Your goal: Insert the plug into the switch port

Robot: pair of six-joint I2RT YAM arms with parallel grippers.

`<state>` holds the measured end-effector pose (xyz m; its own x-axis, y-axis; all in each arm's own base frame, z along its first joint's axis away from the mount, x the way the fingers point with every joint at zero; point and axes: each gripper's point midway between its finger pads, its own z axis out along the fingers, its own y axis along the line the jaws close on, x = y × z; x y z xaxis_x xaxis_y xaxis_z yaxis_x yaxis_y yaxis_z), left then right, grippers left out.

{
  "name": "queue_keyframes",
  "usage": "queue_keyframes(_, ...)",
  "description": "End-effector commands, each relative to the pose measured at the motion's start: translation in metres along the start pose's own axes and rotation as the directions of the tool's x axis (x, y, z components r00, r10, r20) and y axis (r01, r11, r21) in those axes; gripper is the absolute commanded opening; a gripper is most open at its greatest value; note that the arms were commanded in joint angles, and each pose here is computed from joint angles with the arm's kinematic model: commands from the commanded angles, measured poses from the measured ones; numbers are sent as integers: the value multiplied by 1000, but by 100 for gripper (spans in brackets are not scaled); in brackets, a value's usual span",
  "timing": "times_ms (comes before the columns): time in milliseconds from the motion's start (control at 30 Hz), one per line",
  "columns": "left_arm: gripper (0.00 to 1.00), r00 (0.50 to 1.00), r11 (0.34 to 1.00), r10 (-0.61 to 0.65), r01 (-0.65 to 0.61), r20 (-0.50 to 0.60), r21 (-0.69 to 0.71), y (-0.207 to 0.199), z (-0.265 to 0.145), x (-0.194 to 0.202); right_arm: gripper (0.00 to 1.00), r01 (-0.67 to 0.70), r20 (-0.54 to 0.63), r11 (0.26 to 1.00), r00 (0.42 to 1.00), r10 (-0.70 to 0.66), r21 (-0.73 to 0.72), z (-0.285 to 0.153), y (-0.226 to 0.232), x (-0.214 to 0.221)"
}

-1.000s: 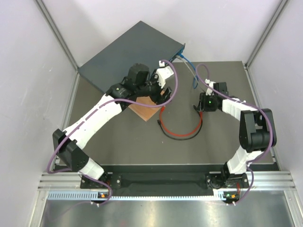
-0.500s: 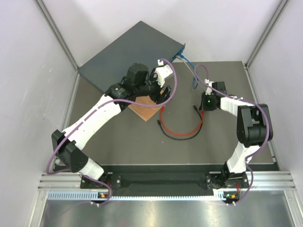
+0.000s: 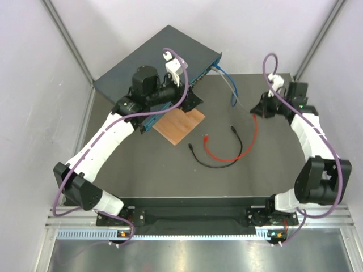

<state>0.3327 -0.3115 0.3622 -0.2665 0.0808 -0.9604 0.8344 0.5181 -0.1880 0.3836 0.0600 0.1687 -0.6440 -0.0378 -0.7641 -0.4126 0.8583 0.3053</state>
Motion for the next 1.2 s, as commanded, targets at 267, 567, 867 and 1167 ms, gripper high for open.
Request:
queue_keyframes(267, 78, 986, 962, -149, 128, 71, 242, -56, 3, -23, 0, 321, 422, 885, 892, -163, -337, -111, 146, -133)
queue_keyframes(567, 93, 968, 913, -241, 204, 63, 354, -94, 41, -23, 0, 417, 579, 819, 805, -131, -395, -151, 228, -161)
queue_keyframes(867, 84, 943, 861, -331, 286, 37, 421, -116, 53, -10, 0, 442, 611, 788, 785, -108, -428, -160, 258, -166)
queue_keyframes(1167, 14, 931, 823, -364, 306, 31, 478, -124, 50, -6, 0, 428, 610, 755, 791, -47, -497, -166, 267, -157)
